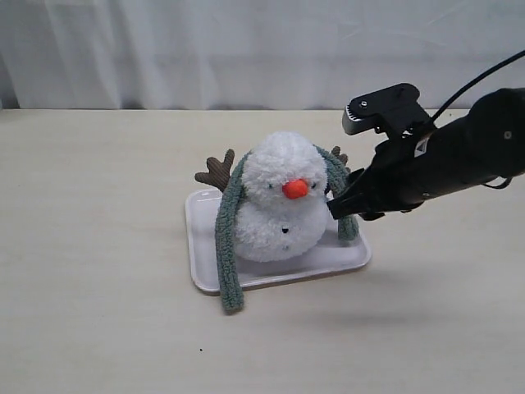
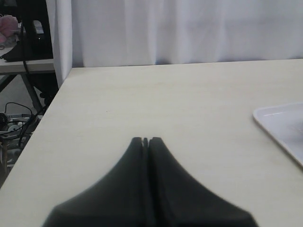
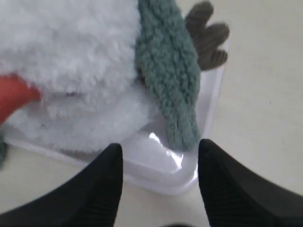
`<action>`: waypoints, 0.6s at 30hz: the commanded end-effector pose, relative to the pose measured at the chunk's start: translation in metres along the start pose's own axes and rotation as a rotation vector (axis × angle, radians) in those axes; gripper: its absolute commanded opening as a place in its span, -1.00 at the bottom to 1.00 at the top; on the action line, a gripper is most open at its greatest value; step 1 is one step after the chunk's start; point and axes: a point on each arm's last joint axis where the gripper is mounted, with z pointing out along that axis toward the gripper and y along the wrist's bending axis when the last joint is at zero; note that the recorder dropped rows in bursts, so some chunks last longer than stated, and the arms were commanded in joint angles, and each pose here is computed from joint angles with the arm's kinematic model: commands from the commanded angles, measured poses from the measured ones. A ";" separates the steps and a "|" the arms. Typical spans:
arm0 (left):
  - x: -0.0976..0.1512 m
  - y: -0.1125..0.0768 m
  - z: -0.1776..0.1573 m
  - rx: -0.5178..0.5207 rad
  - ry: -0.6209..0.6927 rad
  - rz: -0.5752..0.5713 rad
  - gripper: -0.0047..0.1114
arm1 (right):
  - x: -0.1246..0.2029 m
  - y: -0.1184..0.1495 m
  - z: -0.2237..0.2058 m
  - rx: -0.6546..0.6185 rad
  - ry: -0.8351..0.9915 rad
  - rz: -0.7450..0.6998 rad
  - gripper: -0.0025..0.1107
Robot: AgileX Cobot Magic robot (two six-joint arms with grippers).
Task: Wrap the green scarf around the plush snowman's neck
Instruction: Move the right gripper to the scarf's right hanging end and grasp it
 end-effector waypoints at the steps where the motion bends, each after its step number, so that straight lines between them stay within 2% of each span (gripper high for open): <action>1: 0.000 0.000 0.000 -0.002 -0.014 -0.002 -0.92 | 0.000 -0.006 0.016 0.022 -0.065 -0.010 -0.12; 16: 0.000 0.000 0.000 0.000 -0.014 -0.002 -0.92 | 0.016 -0.008 0.063 0.025 0.012 -0.075 -0.12; 18: 0.000 0.000 0.000 0.000 -0.014 -0.002 -0.92 | 0.015 -0.009 0.064 0.031 -0.006 -0.075 -0.18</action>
